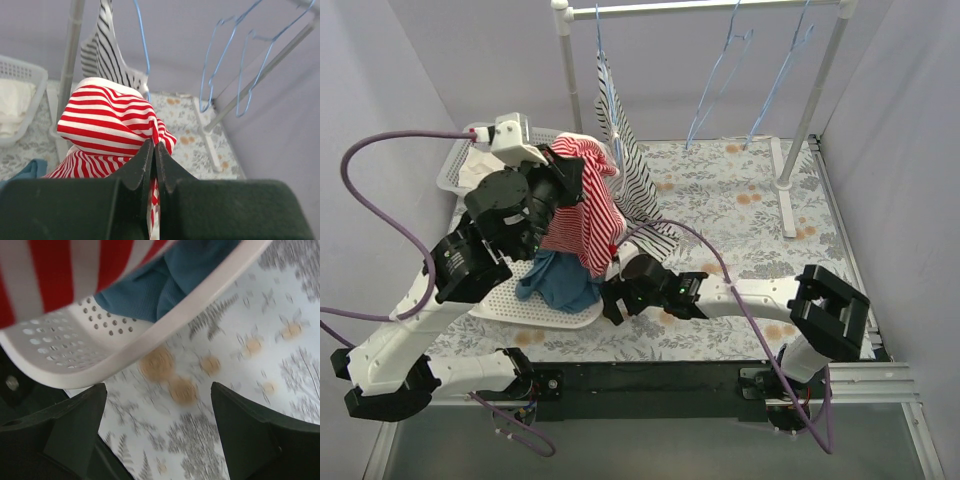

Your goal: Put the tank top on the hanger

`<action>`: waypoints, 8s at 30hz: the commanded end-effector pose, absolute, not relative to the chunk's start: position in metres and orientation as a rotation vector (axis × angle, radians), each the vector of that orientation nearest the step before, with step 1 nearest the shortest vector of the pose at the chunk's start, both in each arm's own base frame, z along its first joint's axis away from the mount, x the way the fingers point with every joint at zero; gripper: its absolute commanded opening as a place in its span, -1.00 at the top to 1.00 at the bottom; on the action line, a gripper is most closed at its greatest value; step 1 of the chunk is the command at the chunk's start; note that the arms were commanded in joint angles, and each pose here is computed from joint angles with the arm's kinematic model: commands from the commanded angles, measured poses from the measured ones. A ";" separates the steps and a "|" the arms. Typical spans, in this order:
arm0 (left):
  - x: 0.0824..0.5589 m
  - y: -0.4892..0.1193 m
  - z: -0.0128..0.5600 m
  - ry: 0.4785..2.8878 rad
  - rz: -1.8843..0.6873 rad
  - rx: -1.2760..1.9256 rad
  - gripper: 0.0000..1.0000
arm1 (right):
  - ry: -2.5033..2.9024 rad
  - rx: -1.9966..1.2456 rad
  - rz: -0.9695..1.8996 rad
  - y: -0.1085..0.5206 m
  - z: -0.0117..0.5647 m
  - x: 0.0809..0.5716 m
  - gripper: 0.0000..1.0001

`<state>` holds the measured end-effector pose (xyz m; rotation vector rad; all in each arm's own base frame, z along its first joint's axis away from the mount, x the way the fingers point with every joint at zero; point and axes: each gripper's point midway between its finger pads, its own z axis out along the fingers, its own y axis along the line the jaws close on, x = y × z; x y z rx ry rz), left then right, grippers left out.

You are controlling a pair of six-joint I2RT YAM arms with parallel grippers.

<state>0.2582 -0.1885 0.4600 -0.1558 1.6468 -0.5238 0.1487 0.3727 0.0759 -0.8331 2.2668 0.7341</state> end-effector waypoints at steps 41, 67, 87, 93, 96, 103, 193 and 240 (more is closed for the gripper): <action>0.228 -0.276 0.349 1.743 -1.018 0.003 1.00 | 2.128 -0.119 0.470 0.192 0.136 0.181 -0.88; 0.094 -0.213 0.042 2.705 -0.844 -0.138 1.00 | 2.266 -0.162 0.844 0.251 0.099 0.236 -0.72; 0.106 -0.221 0.062 2.628 -0.877 -0.109 1.00 | 2.259 -0.250 1.037 0.323 0.094 0.277 -0.03; 0.117 -0.226 0.081 2.565 -0.882 -0.081 0.93 | 2.227 -0.208 0.965 0.302 0.103 0.272 0.81; 0.127 -0.229 0.101 2.497 -0.893 -0.068 0.51 | 2.181 -0.174 0.898 0.284 0.120 0.270 0.97; 0.160 -0.242 0.197 2.225 -0.926 0.062 -0.09 | 2.028 -0.193 0.781 0.260 0.187 0.263 0.97; 0.230 -0.261 0.338 1.752 -1.016 0.041 1.00 | 1.716 0.061 0.467 0.143 0.316 0.235 0.97; 0.416 -0.393 0.482 1.500 -0.769 0.441 -0.01 | 2.239 -0.080 0.607 0.168 0.121 0.169 -0.29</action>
